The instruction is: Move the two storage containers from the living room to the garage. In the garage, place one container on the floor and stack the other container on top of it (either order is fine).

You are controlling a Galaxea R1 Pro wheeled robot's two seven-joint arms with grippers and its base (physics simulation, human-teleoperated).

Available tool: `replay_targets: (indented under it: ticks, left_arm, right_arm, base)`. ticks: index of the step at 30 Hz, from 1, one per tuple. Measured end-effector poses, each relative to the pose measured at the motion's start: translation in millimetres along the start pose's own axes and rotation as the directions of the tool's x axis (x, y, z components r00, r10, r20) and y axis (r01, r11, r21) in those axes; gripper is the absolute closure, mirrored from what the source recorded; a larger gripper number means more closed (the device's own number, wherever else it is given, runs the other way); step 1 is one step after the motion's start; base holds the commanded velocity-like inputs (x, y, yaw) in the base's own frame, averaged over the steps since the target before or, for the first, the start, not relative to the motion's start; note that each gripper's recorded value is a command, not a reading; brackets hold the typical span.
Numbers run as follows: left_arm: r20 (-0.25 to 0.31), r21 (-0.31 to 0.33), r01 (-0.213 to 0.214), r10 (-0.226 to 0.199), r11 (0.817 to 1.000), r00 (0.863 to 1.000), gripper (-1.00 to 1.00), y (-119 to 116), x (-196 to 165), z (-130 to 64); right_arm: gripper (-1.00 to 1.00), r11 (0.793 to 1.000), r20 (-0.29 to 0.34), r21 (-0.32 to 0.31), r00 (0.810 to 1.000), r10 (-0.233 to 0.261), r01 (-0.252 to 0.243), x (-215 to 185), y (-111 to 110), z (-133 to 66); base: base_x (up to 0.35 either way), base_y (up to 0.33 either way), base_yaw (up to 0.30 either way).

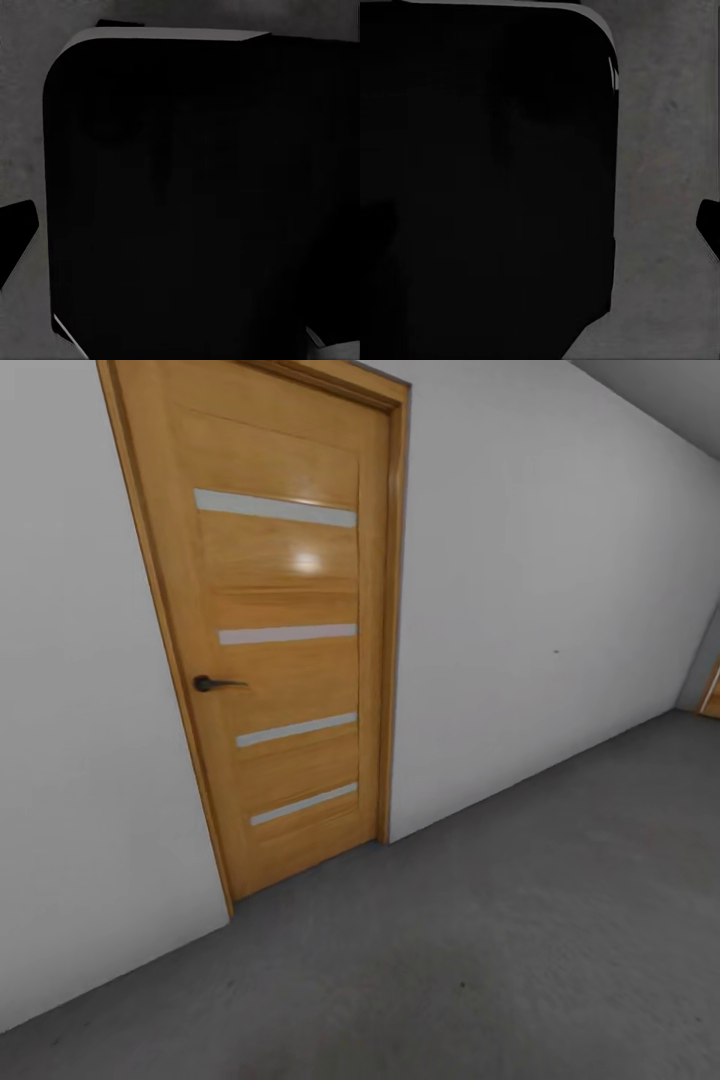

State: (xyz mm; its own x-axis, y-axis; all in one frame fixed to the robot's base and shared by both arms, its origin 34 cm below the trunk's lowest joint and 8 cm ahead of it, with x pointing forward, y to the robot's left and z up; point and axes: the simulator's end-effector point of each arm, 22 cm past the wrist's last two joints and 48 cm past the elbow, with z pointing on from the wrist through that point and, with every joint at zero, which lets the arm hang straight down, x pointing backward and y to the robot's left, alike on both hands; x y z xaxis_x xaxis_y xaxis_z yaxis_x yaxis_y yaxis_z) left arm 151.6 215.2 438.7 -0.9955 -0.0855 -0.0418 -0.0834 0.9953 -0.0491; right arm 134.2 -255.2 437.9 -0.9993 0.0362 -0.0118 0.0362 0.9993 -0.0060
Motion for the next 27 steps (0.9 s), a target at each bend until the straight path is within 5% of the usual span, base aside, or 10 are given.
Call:
replay_targets:
  ticks: [27]
  left_arm:
    - [-0.004,0.0,0.0,0.0,1.0,1.0,-1.0,0.0,1.0,0.0]
  right_arm:
    - [-1.0,1.0,0.019,0.001,1.0,-0.025,0.025,-4.0,-1.2,0.0]
  base:
    - [0.321,0.0,0.0]
